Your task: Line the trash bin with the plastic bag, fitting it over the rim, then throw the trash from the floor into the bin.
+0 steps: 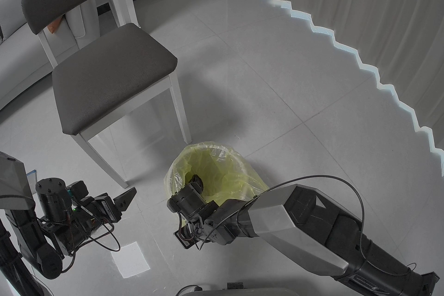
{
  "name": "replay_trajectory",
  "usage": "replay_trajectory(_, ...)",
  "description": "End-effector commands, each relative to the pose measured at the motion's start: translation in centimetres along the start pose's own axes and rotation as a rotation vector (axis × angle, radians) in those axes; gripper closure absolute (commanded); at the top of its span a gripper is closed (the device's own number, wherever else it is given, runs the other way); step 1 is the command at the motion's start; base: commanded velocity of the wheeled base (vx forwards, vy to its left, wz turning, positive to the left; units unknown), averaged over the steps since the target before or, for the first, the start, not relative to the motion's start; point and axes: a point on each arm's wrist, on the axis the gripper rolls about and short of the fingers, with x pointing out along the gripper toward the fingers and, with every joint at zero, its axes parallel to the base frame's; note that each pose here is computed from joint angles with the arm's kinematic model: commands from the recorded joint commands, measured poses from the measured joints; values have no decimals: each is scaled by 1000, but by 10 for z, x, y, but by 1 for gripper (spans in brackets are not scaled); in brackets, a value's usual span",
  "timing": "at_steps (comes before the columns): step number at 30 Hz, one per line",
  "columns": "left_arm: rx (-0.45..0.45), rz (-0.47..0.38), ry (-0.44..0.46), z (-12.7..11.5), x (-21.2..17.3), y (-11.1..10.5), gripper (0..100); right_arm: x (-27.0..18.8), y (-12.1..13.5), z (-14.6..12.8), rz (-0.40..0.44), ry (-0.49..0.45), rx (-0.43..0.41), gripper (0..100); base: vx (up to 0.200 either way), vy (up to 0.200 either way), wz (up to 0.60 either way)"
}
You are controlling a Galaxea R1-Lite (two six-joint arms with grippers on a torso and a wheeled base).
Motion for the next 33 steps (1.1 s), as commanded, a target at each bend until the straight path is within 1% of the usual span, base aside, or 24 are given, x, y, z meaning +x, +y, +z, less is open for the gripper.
replay_trajectory(1, -3, 2, 1, -2, -3, 1, 0, 1, 2, -1, 0, 0, -3, 0, 0, 0, 0)
replay_trajectory(6, -8, 1, 0, -1, -3, 1, 0, -5, 8, 3, -27, -18, -10, 0, 0, 0, 0)
replay_trajectory(8, -9, 0, 2, -2, -3, 1, 0, -25, 14, 18, -16, -66, -17, 0, 0, 0, 0)
replay_trajectory(14, -14, -5, -4, 0, 0, 0, 0, -51, 26, 20, -5, -65, -42, 0, 0, 0, 0)
replay_trajectory(17, -12, -13, -10, 1, 2, -1, 0, -67, 32, 19, -29, -66, -51, 0, 0, 0, 0)
replay_trajectory(20, -12, -16, -11, 1, 2, -1, 0, -77, 33, 19, -37, -69, -53, 0, 0, 0, 0)
replay_trajectory(23, -11, -17, -10, 1, 2, -2, 0, -93, 33, 23, -32, -95, -48, 0, 0, 0, 0)
replay_trajectory(26, -11, -17, -10, 1, 1, -2, 0, -98, 26, 30, -37, -118, -36, 0, 0, 0, 0)
replay_trajectory(27, -11, -18, -11, 1, 1, -2, 0, -98, 12, 35, -54, -131, -21, 0, 0, 0, 0)
replay_trajectory(31, -12, -16, -11, 1, 0, -1, 0, -92, -19, 47, -94, -160, 8, 0, 0, 0, 0)
replay_trajectory(32, -12, -16, -11, 1, 0, -1, 0, -88, -26, 48, -103, -159, 13, 0, 0, 0, 0)
replay_trajectory(33, -12, -16, -11, 1, 0, -1, 0, -88, -26, 48, -103, -159, 13, 0, 0, 0, 0)
